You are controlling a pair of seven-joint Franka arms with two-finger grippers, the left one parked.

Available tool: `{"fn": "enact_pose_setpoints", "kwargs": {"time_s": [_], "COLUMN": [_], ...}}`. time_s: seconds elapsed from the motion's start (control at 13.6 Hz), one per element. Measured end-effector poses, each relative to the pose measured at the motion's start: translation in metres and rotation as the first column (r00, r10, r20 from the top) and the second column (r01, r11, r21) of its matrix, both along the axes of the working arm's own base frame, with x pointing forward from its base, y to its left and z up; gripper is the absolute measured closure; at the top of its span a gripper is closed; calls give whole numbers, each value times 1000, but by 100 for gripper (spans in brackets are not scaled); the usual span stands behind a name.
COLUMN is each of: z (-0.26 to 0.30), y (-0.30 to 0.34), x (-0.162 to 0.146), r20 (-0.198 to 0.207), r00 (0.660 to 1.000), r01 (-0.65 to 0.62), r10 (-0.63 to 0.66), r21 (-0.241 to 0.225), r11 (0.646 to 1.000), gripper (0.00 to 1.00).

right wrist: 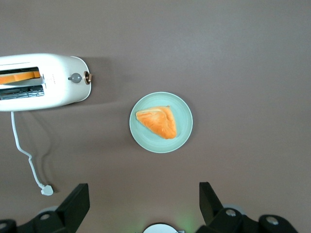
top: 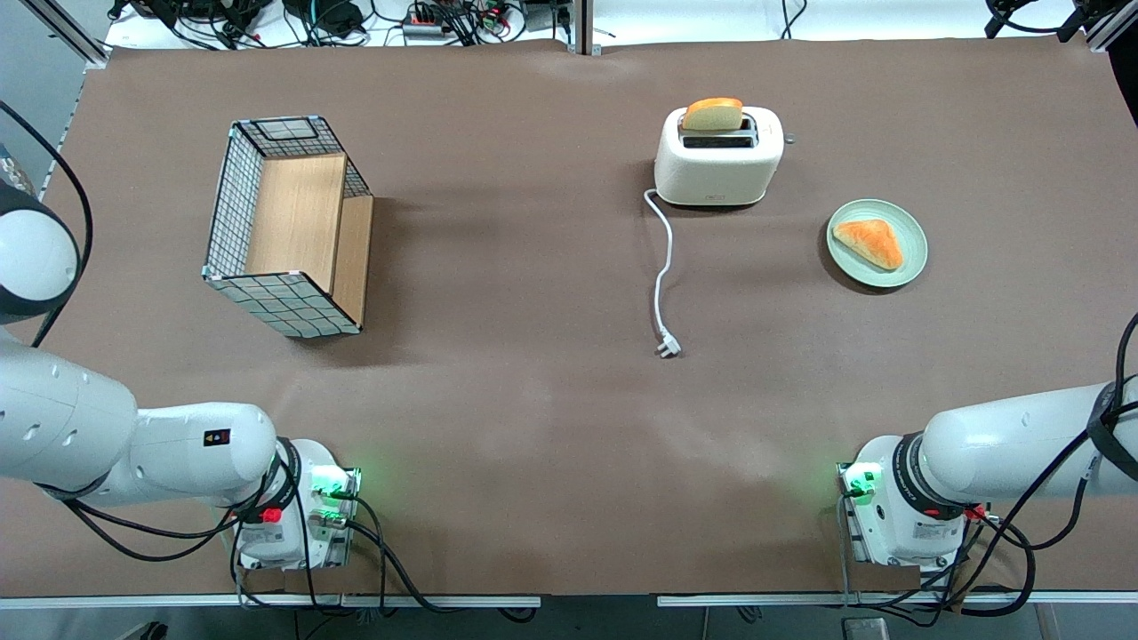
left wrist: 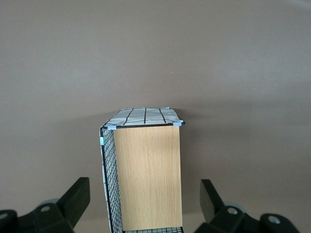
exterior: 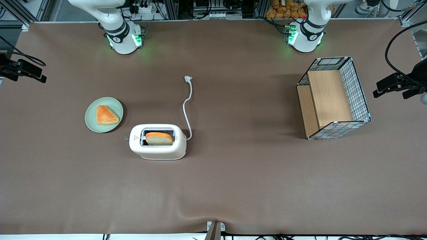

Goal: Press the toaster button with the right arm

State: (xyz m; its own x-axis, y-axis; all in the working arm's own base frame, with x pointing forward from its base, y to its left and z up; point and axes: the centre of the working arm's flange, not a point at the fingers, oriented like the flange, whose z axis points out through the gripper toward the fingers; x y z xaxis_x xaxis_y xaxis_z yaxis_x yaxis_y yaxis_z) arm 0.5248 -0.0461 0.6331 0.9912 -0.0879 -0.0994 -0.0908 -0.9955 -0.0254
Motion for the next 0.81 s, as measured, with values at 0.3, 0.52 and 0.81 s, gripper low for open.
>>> {"fn": "enact_pose_setpoints", "kwargs": {"time_s": [0.3,0.52,0.81], "z": [5,-13,-54], "y": [4,19,47], "x": [7,20,42], "r20": [-13,-42,-112], "r00": [1000,999,992], "r01": [-5,-24,-46], "r10": [6,26,58], "r21": [10,48,109], "r11": [1000,999,993], "gripper": [0,0,0]}}
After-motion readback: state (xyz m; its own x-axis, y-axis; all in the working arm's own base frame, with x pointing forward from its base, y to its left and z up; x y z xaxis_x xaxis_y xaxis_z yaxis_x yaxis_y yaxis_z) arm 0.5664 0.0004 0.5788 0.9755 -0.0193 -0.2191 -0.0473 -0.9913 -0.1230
